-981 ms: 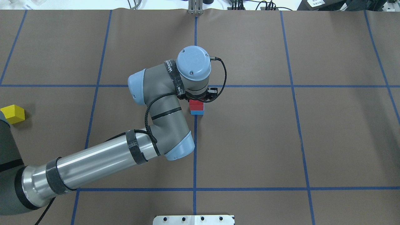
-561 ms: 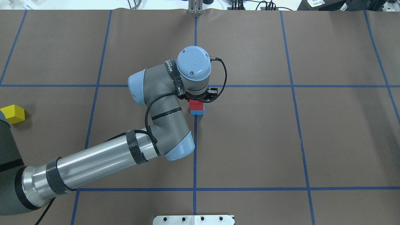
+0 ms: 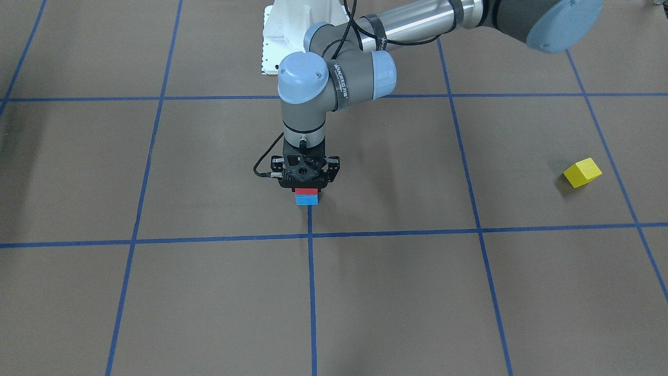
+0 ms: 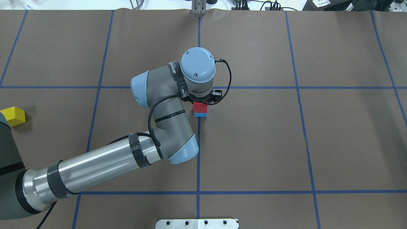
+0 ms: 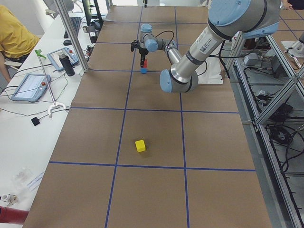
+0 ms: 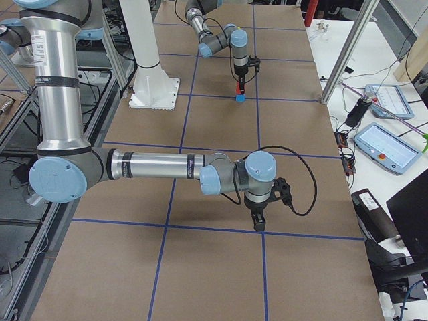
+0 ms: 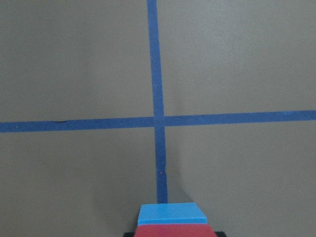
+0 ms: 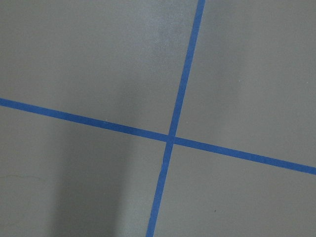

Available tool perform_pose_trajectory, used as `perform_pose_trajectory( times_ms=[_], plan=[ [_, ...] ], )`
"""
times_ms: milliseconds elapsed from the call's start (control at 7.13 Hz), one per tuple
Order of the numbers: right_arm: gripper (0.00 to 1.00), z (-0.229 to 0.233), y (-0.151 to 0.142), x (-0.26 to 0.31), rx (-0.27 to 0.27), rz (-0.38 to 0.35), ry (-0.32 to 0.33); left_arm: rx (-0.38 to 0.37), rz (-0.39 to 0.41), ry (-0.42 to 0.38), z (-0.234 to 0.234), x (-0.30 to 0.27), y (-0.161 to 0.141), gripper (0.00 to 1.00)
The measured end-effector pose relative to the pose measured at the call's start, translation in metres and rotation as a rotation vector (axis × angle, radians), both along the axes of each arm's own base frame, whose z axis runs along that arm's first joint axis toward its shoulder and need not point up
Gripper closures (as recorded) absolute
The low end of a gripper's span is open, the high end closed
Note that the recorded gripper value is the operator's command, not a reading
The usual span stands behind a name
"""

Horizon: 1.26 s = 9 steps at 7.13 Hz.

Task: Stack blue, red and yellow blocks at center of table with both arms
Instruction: 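Lower the red cube onto the blue cube and open the left gripper, then raise the left gripper and move it toward the yellow cube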

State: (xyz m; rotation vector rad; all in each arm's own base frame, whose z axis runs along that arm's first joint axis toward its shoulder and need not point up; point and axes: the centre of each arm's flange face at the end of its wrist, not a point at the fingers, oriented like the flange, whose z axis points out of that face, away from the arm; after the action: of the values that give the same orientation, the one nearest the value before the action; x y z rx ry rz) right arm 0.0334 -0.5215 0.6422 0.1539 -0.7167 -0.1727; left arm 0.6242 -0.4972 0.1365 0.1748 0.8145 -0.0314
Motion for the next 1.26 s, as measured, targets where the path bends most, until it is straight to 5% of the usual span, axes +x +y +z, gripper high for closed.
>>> perform_pose_trajectory(
  times_ms=[701, 981, 1262],
  plan=[
    [0.00, -0.002, -0.001, 0.000, 0.003, 0.000, 0.000, 0.054, 0.018, 0.030, -0.018, -0.031, 0.004, 0.01],
    [0.00, -0.002, -0.002, 0.000, 0.004, 0.000, -0.001, 0.134, 0.075, 0.005, -0.008, -0.121, 0.006, 0.01],
    [0.00, 0.000, 0.001, 0.000, 0.001, 0.000, 0.001, 0.206, 0.161, -0.036, 0.063, -0.246, -0.005, 0.01]
  ],
)
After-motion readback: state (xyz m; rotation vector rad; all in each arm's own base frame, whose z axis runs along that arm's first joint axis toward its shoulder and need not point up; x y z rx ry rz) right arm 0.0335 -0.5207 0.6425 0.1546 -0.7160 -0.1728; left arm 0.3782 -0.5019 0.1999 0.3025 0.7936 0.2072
